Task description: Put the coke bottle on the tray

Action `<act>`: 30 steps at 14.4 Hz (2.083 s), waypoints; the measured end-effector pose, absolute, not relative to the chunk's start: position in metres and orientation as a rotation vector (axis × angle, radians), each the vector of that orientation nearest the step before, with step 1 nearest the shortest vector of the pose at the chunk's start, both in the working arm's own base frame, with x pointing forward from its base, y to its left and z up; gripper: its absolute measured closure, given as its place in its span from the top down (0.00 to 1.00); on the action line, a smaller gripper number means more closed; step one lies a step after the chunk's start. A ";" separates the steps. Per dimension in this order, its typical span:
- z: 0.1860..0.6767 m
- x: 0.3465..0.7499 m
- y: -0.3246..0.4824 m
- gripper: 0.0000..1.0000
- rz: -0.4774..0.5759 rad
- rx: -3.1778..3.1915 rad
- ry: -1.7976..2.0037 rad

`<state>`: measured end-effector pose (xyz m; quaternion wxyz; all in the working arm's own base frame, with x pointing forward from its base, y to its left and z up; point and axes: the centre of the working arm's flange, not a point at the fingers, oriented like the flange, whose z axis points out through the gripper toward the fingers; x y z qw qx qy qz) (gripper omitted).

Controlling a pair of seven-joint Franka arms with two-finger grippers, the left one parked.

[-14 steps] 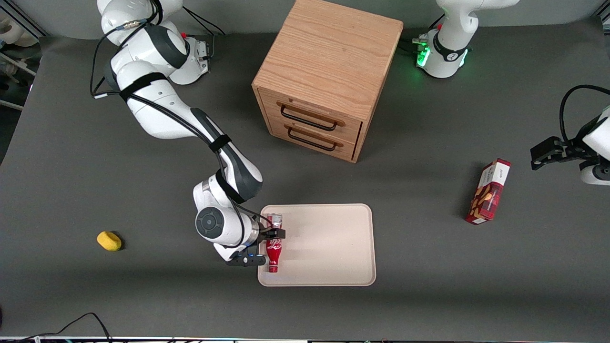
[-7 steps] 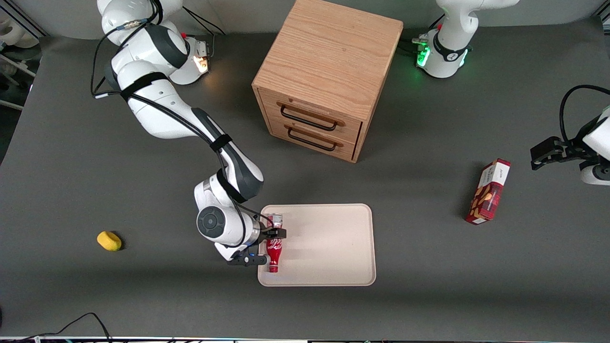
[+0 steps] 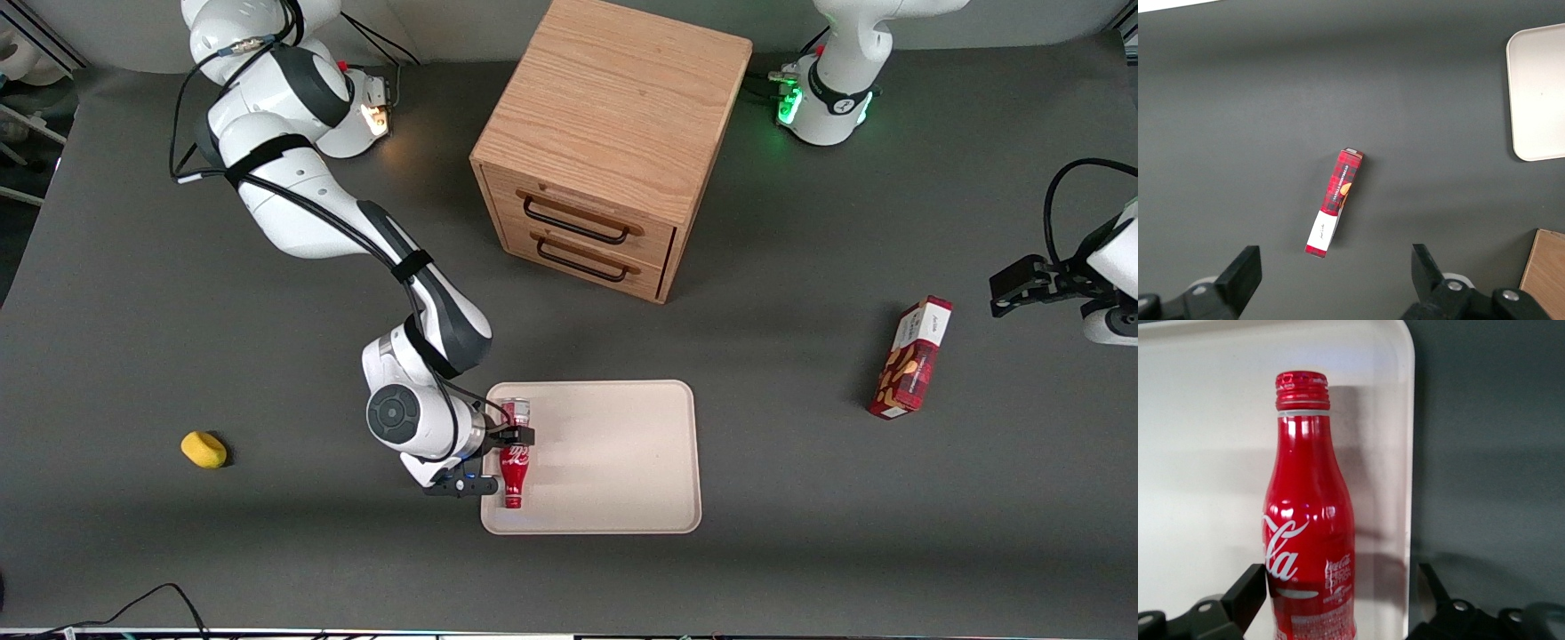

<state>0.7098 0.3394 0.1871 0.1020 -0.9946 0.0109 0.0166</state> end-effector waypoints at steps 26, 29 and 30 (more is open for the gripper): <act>0.545 0.573 0.060 1.00 -0.028 -3.140 0.345; 0.569 0.555 0.012 1.00 -0.023 -3.099 0.205; 0.574 0.551 0.004 1.00 -0.019 -3.098 0.194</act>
